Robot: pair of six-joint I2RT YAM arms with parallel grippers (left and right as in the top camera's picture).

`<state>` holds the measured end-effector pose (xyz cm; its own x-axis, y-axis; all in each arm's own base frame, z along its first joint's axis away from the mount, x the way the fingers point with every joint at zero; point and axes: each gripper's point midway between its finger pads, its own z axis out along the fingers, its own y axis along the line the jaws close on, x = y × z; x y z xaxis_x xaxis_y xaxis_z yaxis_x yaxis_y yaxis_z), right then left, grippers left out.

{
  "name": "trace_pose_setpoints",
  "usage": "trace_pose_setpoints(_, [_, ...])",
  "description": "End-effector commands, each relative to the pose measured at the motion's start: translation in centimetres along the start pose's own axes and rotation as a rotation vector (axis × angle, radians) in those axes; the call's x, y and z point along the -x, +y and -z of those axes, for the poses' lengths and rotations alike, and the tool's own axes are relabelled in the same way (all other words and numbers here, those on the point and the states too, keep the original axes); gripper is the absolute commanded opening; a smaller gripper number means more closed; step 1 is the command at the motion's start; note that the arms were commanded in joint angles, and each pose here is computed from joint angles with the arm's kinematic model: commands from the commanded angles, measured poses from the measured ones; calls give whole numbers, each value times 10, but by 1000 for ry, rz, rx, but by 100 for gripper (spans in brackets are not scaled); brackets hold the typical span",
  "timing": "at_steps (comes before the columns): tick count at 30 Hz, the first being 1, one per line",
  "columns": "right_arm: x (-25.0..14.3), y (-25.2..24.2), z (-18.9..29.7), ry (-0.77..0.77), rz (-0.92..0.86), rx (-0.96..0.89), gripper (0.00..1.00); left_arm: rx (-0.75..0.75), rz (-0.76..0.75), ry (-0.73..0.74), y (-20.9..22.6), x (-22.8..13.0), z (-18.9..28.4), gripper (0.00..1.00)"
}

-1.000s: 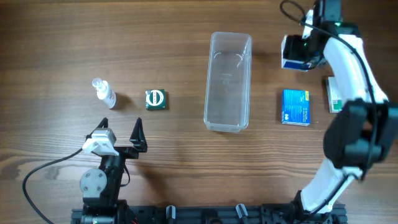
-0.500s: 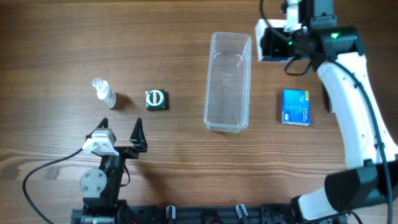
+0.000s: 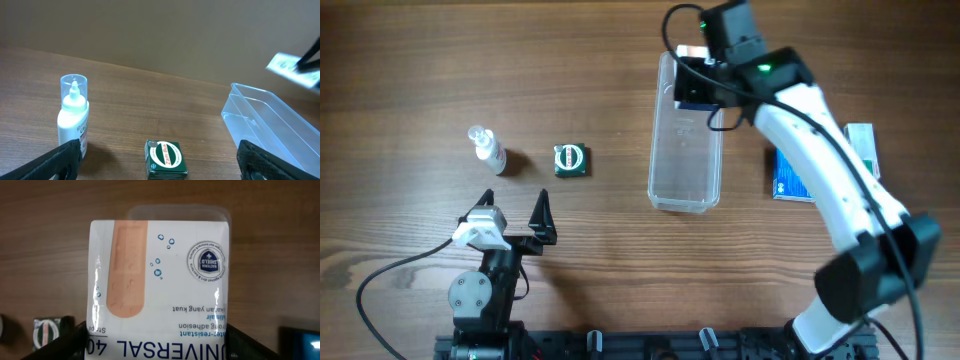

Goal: Pack container
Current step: 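Lift the Hansaplast box and carry it left over the clear container, then lower the Hansaplast box into the container's far end and release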

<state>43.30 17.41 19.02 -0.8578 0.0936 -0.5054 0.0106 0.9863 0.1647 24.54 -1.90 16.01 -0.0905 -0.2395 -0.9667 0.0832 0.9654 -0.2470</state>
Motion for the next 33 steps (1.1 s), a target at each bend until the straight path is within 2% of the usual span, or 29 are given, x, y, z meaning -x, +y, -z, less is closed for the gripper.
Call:
trace_pose_setpoints(1, [-11,-15,-38,33,-103,-110,80,-9,-12,0,-1,-2,0,100])
trace_pose_setpoints(7, [-19,-15,-77,66,-88,-128,82,-8,-12,0,0,-2,0,100])
trace_pose_setpoints(14, [-19,-13,-100,60,-85,-125,82,-9,-12,0,-1,-2,0,100])
trace_pose_setpoints(19, [-19,-12,-103,55,-78,-122,82,-9,-12,0,-1,-1,0,100])
trace_pose_setpoints(24, [-21,-10,-83,78,-20,-98,83,-9,-12,0,-1,-2,0,100])
trace_pose_setpoints(28, [-43,-12,-57,185,56,-77,73,-8,-12,0,0,-2,0,100])
trace_pose_setpoints(29, [-48,-15,-52,207,57,-86,63,-8,-12,0,-1,-1,0,100])
trace_pose_setpoints(33, [-67,-14,-41,289,59,-73,39,-8,-12,0,0,-2,0,100])
